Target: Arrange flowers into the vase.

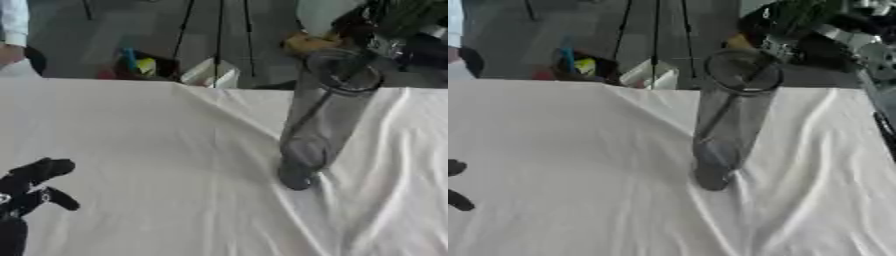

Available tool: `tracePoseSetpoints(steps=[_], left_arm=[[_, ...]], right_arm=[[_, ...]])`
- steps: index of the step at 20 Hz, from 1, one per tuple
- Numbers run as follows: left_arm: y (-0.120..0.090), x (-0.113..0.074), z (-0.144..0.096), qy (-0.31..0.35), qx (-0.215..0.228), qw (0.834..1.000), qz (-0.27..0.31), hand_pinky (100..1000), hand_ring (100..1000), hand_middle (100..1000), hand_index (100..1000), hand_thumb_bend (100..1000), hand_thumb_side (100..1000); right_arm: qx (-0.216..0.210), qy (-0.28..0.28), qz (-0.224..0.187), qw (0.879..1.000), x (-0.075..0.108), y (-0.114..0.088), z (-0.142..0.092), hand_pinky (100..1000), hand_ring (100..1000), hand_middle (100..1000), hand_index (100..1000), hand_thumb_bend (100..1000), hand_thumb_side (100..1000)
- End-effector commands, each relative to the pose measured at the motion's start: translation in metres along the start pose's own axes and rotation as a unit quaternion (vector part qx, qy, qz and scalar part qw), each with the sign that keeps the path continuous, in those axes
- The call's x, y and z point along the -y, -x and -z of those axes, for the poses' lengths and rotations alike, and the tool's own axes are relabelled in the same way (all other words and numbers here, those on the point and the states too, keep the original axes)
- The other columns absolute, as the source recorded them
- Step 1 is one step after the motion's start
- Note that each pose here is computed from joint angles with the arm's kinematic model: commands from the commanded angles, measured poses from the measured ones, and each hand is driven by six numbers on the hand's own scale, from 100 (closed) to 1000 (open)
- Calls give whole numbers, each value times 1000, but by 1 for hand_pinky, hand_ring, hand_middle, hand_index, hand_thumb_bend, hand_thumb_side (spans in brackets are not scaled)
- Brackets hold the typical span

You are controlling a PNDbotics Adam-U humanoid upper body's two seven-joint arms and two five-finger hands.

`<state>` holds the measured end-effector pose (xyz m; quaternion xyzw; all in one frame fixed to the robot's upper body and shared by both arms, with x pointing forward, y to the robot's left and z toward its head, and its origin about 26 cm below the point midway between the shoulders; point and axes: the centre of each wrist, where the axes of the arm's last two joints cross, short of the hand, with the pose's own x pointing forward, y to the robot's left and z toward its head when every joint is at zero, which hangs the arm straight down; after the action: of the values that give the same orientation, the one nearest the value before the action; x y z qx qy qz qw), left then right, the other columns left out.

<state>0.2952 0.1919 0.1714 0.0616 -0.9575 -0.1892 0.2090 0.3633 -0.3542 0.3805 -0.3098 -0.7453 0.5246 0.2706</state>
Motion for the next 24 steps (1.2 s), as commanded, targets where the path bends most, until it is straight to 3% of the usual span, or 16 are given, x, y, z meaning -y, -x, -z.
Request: tracePoseSetpoints(steps=[1, 5, 14, 24], left_arm=[[-4, -3, 4, 0, 12, 1000, 3, 478, 798, 751, 895, 100, 1000], [-4, -3, 4, 0, 13, 1000, 2, 478, 798, 751, 895, 100, 1000], [-5, -2, 5, 1, 14, 1000, 1, 477, 799, 752, 895, 100, 1000], [-5, -2, 5, -1, 13, 1000, 2, 476, 800, 753, 895, 100, 1000]], right_arm=[[-9, 0, -26, 1000, 18, 1, -10, 878, 784, 785, 886, 260, 1000], [-11, -6, -29, 1000, 17, 5, -13, 879, 793, 794, 904, 344, 1000], [-13, 2, -27, 1000, 16, 9, -19, 882, 797, 797, 954, 430, 1000], [-25, 7, -15, 1000, 14, 17, -26, 886, 794, 794, 952, 448, 1000]])
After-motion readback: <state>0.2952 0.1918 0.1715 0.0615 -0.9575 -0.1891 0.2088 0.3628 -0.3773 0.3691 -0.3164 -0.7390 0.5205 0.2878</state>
